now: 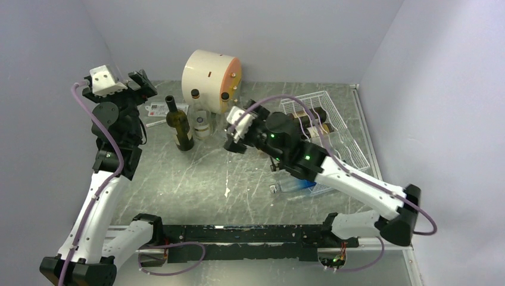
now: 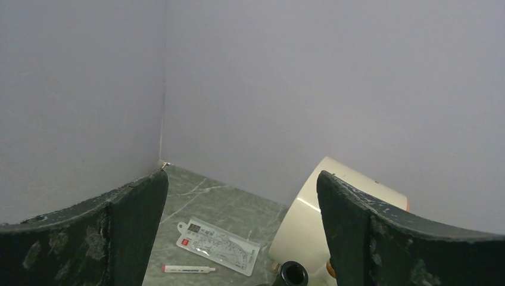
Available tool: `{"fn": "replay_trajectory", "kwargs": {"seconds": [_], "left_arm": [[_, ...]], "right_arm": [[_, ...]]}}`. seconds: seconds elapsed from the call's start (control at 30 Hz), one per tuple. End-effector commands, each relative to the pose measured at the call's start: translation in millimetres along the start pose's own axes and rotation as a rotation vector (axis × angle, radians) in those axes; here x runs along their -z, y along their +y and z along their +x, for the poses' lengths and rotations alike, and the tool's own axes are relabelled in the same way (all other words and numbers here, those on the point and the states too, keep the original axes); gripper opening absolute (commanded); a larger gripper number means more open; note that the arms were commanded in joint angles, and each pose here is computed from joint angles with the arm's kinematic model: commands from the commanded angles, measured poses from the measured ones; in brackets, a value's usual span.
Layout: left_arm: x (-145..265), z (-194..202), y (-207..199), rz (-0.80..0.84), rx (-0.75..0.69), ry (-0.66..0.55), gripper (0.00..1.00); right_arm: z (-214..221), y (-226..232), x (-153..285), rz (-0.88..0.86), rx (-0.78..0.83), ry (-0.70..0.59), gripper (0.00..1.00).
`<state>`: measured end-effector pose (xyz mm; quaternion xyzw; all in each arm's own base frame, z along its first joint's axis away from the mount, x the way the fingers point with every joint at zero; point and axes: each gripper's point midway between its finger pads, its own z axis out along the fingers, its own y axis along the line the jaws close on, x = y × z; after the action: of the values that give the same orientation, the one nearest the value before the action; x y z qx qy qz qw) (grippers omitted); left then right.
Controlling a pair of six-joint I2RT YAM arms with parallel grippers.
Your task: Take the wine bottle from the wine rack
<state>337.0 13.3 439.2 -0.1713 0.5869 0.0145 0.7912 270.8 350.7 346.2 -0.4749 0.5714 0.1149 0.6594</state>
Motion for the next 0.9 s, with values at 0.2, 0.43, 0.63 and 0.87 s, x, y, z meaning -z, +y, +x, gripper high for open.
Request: {"fn": "replay_trajectory", "kwargs": {"seconds": [0.2,0.43,0.63,0.87], "left_arm": [[0,3,-6,-0.011,-0.016,-0.002,0.98],[-2,12,-9,-0.018,-0.027,0.014,0.98],[2,13,-15,-0.010,-0.044,0.011,0.98],[4,12,-18,0.000,-0.050,0.005,0.98]], "right_arm": [[112,15,115,-0.247,0.401,0.453,1.00],[194,13,140,-0.263,0.536,0.821,0.95],[240,6,147,-0.199,0.608,0.981,0.94],[261,-18,138,-0.049,0.630,1.061,0.95]]}}
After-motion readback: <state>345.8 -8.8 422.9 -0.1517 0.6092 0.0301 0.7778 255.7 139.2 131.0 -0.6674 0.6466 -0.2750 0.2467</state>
